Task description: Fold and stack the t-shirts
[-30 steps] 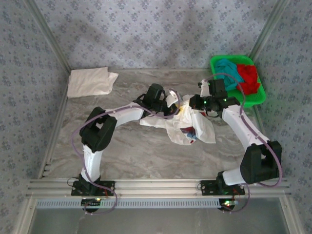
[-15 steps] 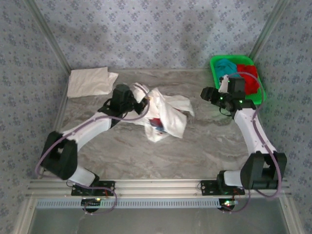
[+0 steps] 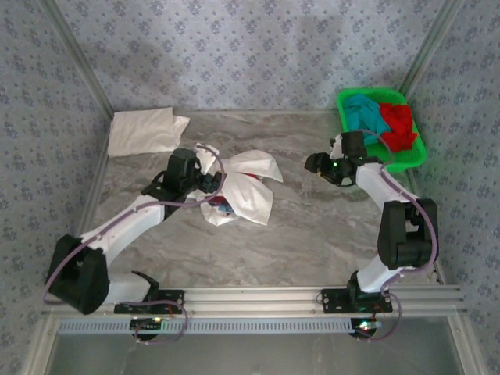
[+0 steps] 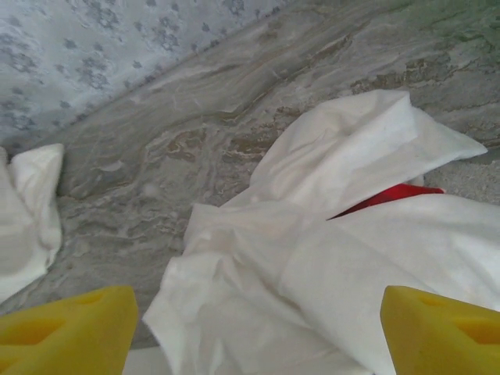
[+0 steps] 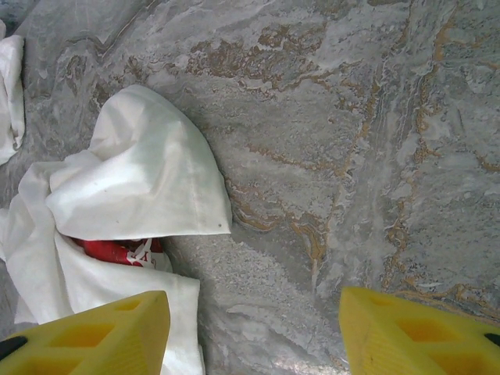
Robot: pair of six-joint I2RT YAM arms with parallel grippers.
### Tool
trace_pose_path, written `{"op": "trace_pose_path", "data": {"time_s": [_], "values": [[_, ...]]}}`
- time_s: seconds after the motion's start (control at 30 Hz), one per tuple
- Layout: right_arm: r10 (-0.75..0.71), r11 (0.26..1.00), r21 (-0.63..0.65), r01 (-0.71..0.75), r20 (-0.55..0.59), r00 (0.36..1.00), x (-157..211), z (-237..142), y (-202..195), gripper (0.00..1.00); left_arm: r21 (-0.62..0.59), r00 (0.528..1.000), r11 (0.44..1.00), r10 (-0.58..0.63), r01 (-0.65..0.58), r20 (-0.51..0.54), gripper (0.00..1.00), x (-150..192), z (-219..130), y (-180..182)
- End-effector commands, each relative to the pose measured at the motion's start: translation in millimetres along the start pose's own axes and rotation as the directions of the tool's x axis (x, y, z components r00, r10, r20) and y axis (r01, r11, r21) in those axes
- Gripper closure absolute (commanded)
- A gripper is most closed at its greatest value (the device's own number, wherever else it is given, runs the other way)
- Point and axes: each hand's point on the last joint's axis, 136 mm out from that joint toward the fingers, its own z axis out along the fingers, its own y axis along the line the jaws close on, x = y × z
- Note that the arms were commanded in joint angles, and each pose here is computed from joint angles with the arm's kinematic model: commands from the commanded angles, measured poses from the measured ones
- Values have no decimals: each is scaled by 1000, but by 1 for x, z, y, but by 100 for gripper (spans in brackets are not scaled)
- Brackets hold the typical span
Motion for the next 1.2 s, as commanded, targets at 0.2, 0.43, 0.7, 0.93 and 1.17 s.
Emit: {"op": "trace_pose_path", "data": {"time_s": [0.2,0.43,0.7,0.93,1.17], "values": [[12,999,-35,-12,-11,1000,-2,10,2,39,298,896,861,442,-413,-36,2,43,3,-158],[2,998,-63,-2,0,1000,-5,4,10,39,376,813,762,580,-527,-37,2,65,48,-194],[28,996,-85,-27,11,1000,-4,-6,3,39,430,750,693,660,-578,-55,5,93,76,-206],[24,995,-97,-24,0,1000,-1,-3,4,40,342,745,724,661,-599,-91,59,89,103,-170],[-7,992,-125,-9,-132,991,24,38,23,40,194,791,776,611,-600,0,100,23,85,-150]]}}
